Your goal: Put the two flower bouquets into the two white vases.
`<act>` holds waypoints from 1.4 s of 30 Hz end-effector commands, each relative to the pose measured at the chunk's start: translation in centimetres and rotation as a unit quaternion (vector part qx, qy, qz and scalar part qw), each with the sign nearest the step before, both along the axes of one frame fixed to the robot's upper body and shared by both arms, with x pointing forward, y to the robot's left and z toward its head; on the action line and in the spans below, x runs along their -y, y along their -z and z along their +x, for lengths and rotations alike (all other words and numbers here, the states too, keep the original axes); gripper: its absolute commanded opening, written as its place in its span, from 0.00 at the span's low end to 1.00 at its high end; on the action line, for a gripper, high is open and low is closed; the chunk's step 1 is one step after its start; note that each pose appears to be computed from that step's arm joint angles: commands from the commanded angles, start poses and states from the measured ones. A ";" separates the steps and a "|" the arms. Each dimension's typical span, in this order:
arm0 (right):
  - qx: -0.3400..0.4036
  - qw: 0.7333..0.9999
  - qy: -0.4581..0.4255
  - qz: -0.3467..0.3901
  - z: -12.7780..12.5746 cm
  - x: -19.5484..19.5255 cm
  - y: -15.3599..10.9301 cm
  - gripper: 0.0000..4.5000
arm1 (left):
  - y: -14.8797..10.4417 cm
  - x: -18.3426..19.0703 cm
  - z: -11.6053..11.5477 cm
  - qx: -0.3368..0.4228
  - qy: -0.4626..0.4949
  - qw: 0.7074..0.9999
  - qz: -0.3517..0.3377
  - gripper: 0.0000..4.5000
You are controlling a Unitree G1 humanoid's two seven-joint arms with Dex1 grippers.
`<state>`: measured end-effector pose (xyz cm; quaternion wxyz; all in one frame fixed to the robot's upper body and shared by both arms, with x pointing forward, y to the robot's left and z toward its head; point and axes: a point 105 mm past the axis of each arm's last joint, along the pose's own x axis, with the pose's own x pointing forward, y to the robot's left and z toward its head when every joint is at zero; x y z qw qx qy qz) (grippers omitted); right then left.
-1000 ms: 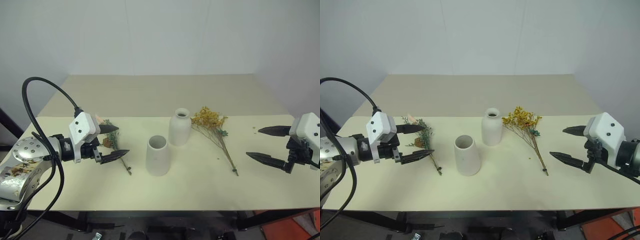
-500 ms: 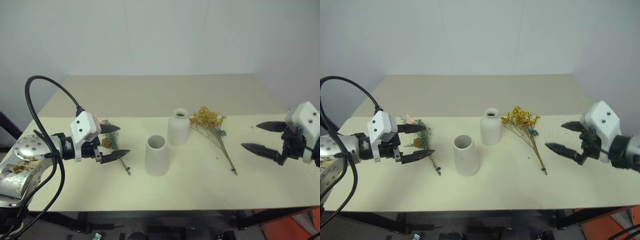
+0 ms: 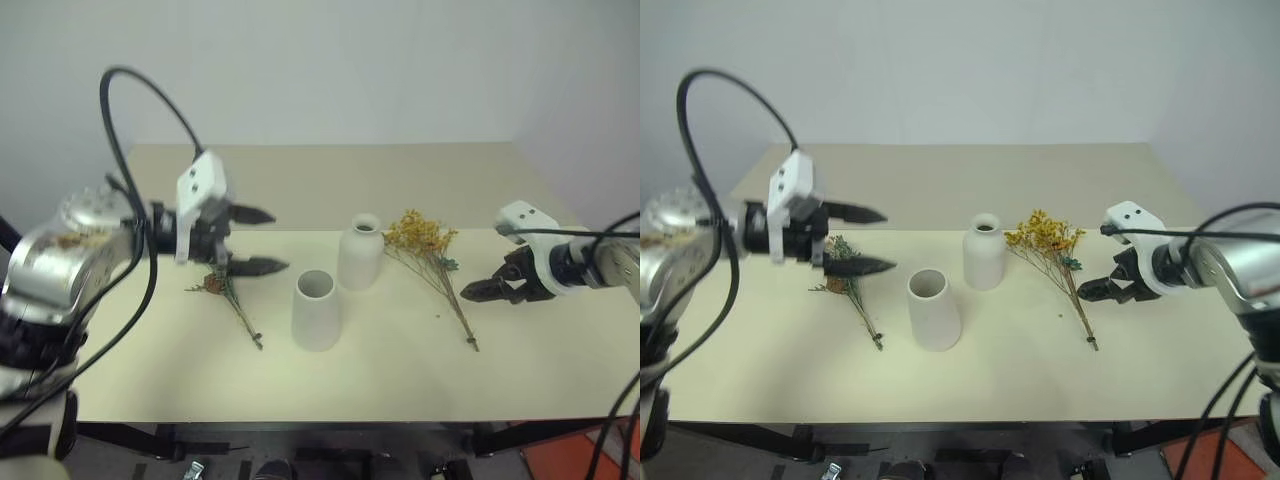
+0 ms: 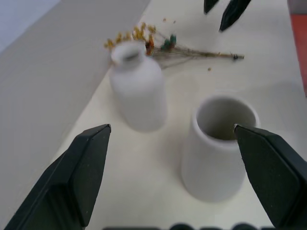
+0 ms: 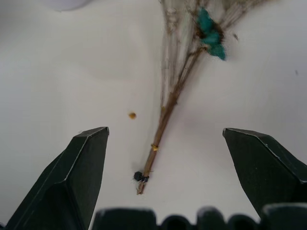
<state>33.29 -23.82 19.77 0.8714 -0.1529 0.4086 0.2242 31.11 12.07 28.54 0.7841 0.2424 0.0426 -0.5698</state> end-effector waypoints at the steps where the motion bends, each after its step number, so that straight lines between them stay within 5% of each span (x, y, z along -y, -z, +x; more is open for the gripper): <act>1: -0.023 1.000 0.018 0.001 0.9 0.3 0.2 0.99 | -0.6 1.5 0.5 -0.021 0.030 0.999 0.014 1.00; 21: -0.085 0.994 -0.005 -0.062 3.3 -1.4 4.8 0.99 | -0.5 5.0 1.3 -0.022 0.092 0.994 0.059 1.00; 26: -0.085 0.994 -0.008 -0.064 3.8 -1.9 5.6 0.74 | -0.5 4.8 1.3 -0.018 0.085 0.994 0.059 1.00; 36: -0.085 0.995 0.003 -0.046 4.2 -2.2 5.6 0.01 | -0.3 4.1 1.0 -0.016 0.073 0.995 0.063 1.00; 42: -0.057 0.988 0.119 0.076 5.5 -1.2 2.2 0.01 | -0.3 3.6 1.1 -0.016 0.065 0.996 0.062 1.00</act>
